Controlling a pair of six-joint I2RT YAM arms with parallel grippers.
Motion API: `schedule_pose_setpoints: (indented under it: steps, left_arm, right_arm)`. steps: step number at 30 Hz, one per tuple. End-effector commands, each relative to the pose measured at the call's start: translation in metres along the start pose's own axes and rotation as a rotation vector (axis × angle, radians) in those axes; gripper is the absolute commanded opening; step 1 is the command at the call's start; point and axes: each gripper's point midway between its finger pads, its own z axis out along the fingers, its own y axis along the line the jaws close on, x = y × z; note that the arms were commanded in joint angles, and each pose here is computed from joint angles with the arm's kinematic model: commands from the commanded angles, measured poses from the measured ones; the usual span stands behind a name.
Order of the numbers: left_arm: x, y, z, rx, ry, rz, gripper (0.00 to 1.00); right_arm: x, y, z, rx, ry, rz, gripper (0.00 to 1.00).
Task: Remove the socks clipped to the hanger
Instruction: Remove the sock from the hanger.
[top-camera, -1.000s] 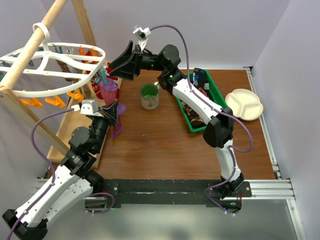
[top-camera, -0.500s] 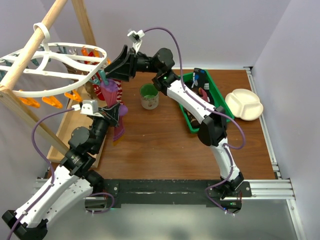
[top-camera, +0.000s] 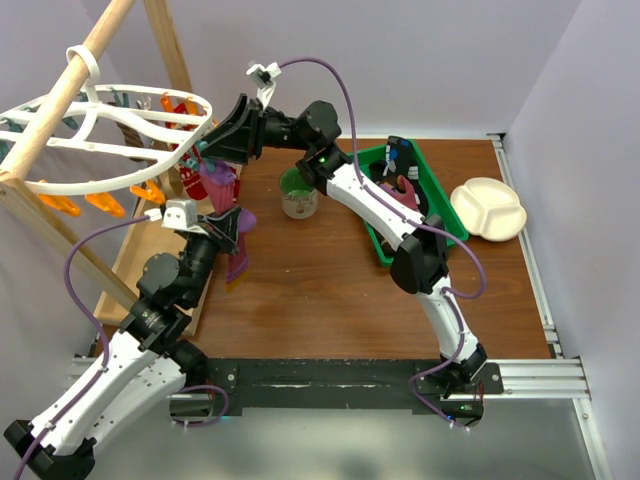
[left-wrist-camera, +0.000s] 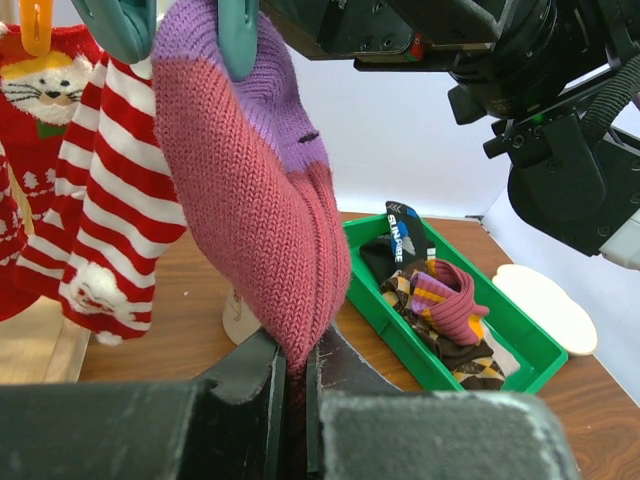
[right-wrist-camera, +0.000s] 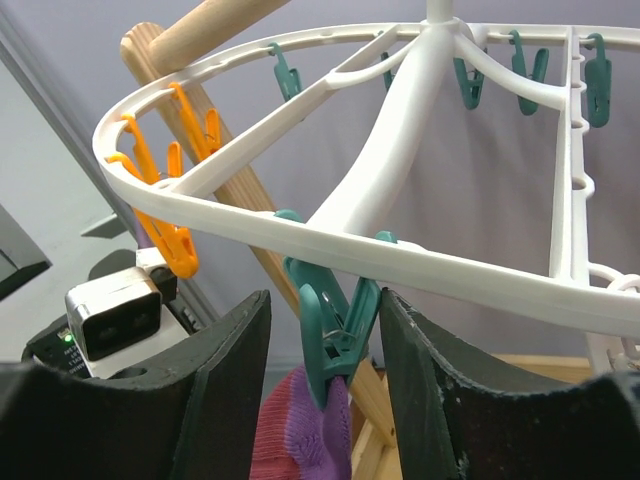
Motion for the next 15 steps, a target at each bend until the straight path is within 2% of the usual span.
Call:
schedule_pose_setpoints:
  steps: [1,10,15]
  left_arm:
    - [-0.0215,-0.0074,0.0004,0.022,-0.050,-0.021,0.00]
    - [-0.0180,-0.0061,0.0002,0.019,-0.044,-0.022,0.00]
    - [-0.0179,-0.0065,0.0003,0.021,-0.045,-0.025,0.00]
  right_arm:
    - [-0.0255,0.0246,0.0062,-0.041,-0.054,-0.057,0.49]
    - [-0.0263,0.0244,0.0108,-0.025,-0.059,-0.058,0.42]
    - [-0.0239,0.0252,0.0131,-0.024,-0.051,-0.062,0.43]
